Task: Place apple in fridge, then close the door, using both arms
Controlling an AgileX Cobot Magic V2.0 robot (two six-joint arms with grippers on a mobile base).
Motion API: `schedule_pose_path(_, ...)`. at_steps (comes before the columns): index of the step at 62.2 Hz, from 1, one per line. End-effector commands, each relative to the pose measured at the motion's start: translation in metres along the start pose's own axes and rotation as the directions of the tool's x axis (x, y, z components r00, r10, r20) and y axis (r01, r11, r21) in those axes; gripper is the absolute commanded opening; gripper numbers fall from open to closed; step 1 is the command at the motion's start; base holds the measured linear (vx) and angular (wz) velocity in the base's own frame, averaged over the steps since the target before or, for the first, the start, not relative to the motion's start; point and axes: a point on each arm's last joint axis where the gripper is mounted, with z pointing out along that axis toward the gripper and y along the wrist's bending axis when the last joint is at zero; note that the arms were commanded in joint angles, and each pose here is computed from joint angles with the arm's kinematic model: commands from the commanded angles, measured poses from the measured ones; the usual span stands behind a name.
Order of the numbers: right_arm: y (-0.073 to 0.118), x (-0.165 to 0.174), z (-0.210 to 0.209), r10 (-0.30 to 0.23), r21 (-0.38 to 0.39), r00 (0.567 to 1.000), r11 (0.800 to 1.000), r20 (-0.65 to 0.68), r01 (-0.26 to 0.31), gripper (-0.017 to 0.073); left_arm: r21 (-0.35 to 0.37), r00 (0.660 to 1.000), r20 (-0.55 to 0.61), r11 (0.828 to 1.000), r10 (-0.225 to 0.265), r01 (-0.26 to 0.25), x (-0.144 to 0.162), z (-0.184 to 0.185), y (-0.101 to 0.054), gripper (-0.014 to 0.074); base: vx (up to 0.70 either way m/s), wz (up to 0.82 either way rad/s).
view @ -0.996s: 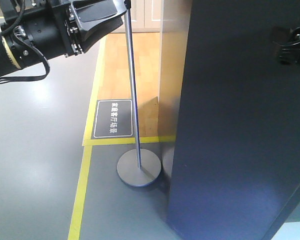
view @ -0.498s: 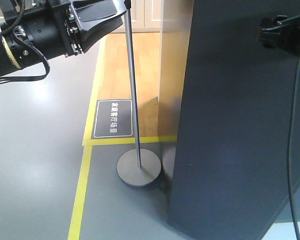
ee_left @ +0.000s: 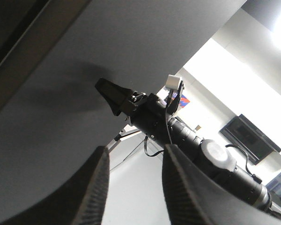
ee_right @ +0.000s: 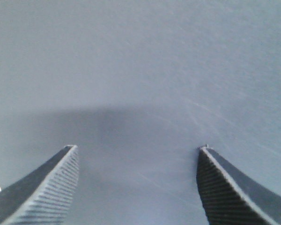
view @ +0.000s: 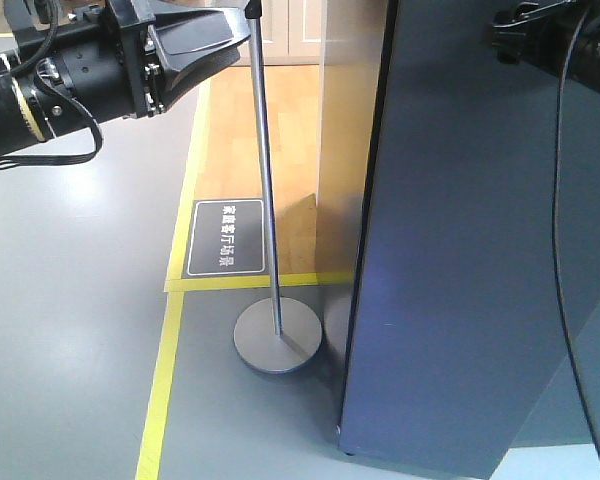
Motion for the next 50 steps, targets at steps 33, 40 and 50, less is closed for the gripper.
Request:
schedule_pose_path(33, -0.027, -0.031, 0.022, -0.020, 0.035, 0.996, 0.999, 0.085, 0.017, 0.0516, 0.053, 0.998, 0.070, 0.999, 0.009, -0.013, -0.014, -0.006, -0.023, 0.0271, 0.00, -0.01)
schedule_pose_path(40, -0.031, -0.035, 0.022, -0.012, 0.028, 0.996, 1.000, 0.087, 0.009, 0.0516, 0.051, 0.997, 0.070, 0.999, 0.009, -0.013, -0.014, -0.006, -0.023, 0.0271, 0.00, -0.02)
schedule_pose_path(50, -0.033, -0.034, 0.022, -0.015, 0.014, 0.997, 1.000, 0.073, 0.014, 0.0516, 0.042, 0.997, 0.075, 0.999, 0.010, -0.013, -0.015, -0.006, -0.022, 0.0271, 0.00, 0.01)
